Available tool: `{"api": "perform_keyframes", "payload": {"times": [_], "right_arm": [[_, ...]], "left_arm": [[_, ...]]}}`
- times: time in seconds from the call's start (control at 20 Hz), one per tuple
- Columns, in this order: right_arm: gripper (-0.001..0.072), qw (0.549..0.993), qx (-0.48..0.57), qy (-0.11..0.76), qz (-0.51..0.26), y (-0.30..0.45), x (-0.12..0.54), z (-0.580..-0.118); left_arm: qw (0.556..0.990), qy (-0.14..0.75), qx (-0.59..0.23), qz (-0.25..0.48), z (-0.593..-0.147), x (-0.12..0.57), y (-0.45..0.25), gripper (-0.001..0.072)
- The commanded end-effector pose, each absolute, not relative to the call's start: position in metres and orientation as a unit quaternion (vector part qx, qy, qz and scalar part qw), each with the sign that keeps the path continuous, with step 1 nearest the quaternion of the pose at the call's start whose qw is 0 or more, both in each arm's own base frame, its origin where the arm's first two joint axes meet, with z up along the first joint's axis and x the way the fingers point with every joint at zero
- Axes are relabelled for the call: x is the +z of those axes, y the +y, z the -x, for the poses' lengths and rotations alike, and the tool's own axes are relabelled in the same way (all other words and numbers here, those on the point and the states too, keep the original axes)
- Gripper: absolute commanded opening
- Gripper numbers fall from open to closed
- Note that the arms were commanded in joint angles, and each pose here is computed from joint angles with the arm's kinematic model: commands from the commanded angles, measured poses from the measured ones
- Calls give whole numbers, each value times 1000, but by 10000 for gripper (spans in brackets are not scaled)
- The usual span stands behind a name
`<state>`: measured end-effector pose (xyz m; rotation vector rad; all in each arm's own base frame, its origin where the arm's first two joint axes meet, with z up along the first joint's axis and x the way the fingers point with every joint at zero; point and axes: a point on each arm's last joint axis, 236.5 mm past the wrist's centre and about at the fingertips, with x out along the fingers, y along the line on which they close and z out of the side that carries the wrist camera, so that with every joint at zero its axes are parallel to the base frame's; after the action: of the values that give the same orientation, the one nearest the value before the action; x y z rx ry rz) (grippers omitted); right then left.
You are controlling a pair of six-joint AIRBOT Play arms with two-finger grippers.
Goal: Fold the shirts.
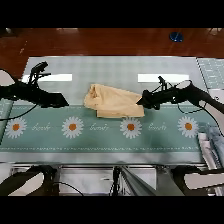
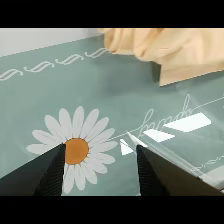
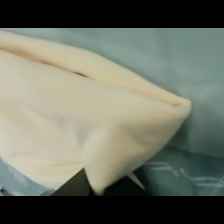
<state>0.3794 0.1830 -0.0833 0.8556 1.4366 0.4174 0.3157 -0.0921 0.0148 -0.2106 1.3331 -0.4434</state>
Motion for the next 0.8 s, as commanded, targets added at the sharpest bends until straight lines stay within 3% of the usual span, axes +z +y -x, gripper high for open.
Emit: {"api": "perform_keyframes", "payload": {"times": [0.0, 0.2, 0.45, 0.55, 0.75], "right_arm": [[30, 641, 276, 583, -416, 208, -28, -396], [30, 707, 326, 503, -375, 156, 109, -403], [30, 807, 155, 458, -340, 27, 214, -351], [30, 812, 74, 467, -342, -21, 220, -314], [30, 772, -105, 499, -379, -109, 198, -239]], "left_arm": [[762, 613, -193, 83, -317, 12, -85, 532], [763, 612, -192, 83, -318, 12, -84, 532], [770, 603, -189, 83, -323, 12, -83, 532], [771, 603, -189, 83, -323, 12, -84, 531], [771, 602, -189, 82, -324, 12, -84, 532]]}}
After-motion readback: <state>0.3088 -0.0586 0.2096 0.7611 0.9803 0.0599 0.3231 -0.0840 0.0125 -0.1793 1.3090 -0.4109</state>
